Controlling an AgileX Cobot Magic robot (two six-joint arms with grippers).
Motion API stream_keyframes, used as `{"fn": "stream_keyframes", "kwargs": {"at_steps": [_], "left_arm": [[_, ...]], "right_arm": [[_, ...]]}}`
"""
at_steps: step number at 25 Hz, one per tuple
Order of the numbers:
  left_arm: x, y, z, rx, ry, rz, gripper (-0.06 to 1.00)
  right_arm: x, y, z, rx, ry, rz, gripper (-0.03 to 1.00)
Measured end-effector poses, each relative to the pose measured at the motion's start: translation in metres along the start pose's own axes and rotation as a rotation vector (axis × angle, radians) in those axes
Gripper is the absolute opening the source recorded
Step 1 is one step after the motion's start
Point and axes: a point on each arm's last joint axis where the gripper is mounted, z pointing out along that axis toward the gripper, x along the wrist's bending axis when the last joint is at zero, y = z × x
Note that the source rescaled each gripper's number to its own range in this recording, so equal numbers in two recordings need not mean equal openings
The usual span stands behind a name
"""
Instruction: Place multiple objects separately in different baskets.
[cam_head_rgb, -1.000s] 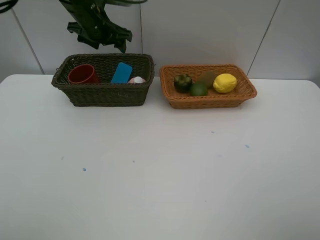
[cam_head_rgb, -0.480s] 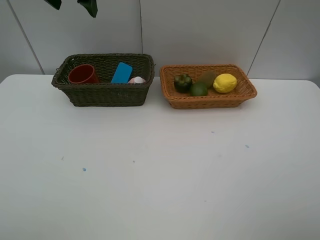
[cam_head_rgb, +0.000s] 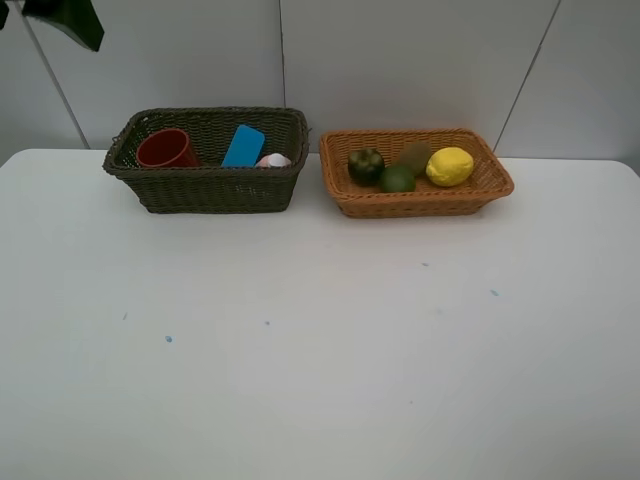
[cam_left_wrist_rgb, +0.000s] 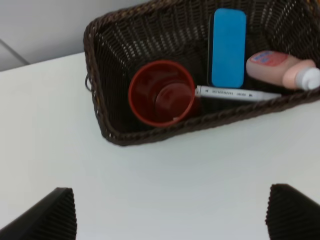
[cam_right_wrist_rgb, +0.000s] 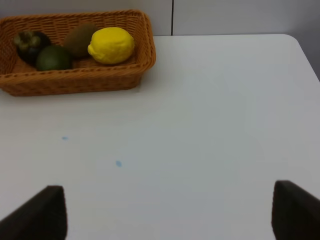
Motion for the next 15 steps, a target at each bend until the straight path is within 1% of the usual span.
{"fn": "stream_keyframes", "kwargs": {"at_steps": [3,8,13,15], "left_arm": [[0.009,-0.032,-0.025,-0.027,0.008,0.001,0.98],[0.021,-0.086,-0.053,-0.067,0.014,-0.006,0.98],[0.032,-0.138,-0.08,-0.113,0.017,-0.031,0.98],[0.036,-0.159,-0.089,-0.111,0.015,-0.048,0.98]], "right_arm": [[0.0,0.0,0.0,0.0,0.0,0.0,0.87],[0.0,0.0,0.0,0.0,0.0,0.0,0.87],[0.0,0.0,0.0,0.0,0.0,0.0,0.87],[0.0,0.0,0.0,0.0,0.0,0.0,0.87]]}}
